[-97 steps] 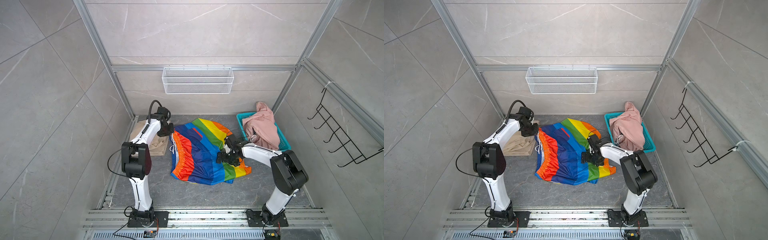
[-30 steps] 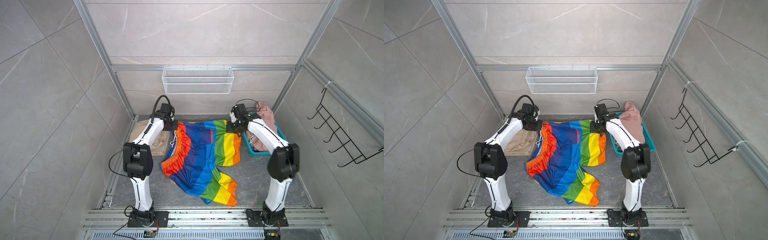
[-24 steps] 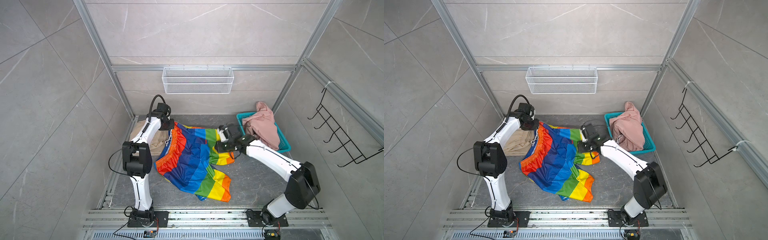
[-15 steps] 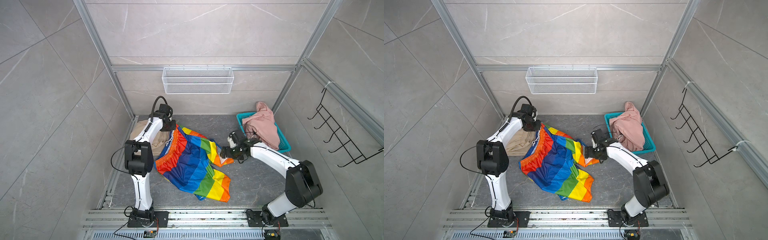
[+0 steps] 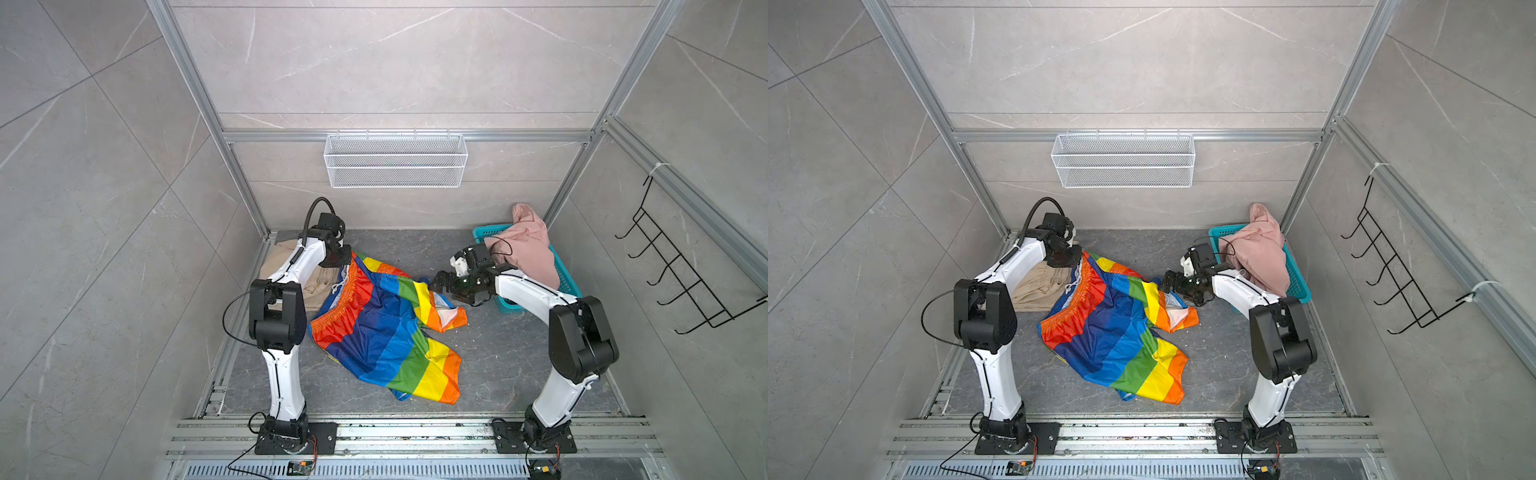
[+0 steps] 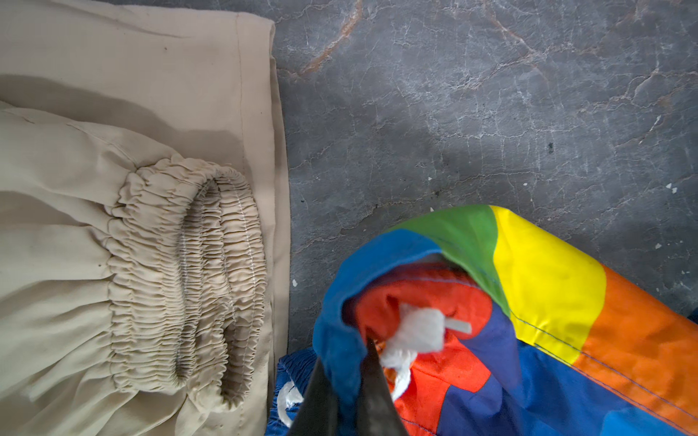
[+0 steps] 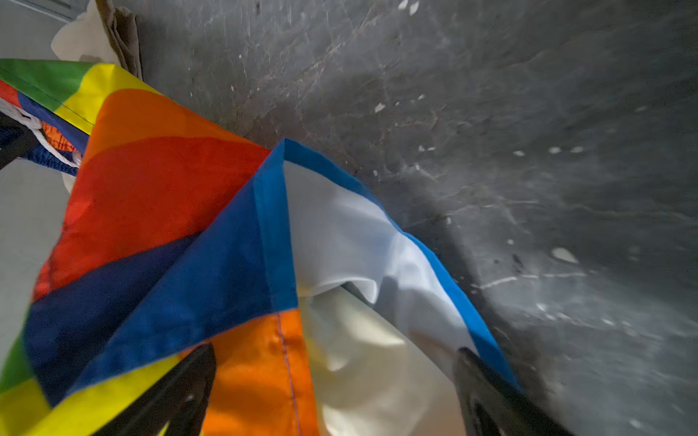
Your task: Fold and stack the shorts
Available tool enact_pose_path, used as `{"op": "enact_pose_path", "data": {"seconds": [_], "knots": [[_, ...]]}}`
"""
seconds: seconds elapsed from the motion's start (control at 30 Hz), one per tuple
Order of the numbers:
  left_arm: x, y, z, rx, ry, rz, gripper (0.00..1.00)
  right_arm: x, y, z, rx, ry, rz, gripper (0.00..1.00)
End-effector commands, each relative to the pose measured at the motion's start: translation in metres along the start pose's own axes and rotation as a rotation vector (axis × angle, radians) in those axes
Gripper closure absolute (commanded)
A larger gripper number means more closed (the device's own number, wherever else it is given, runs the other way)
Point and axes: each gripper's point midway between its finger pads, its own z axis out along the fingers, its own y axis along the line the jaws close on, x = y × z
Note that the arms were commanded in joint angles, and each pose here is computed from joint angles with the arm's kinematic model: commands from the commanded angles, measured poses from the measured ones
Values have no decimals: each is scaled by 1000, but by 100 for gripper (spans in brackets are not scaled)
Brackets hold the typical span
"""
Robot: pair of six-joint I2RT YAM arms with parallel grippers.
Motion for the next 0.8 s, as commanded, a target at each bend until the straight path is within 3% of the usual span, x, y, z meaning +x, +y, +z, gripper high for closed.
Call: {"op": "enact_pose_path", "data": {"seconds": [0.0,0.13,0.37,0.77], "knots": [[-11,-10,-25,33,-63,24,100,-12,34,10,-175,-1,23,1],[-5,-9,-21,28,-48,27,100,-10,45,19,-227,4,39,2],[-5,-12,-20,44,-49,19,100,-11,57,21,-355,-35,95,18],[-2,-13,-20,51,-50,11,100,-19,76,16,-478,-64,94,32]]}}
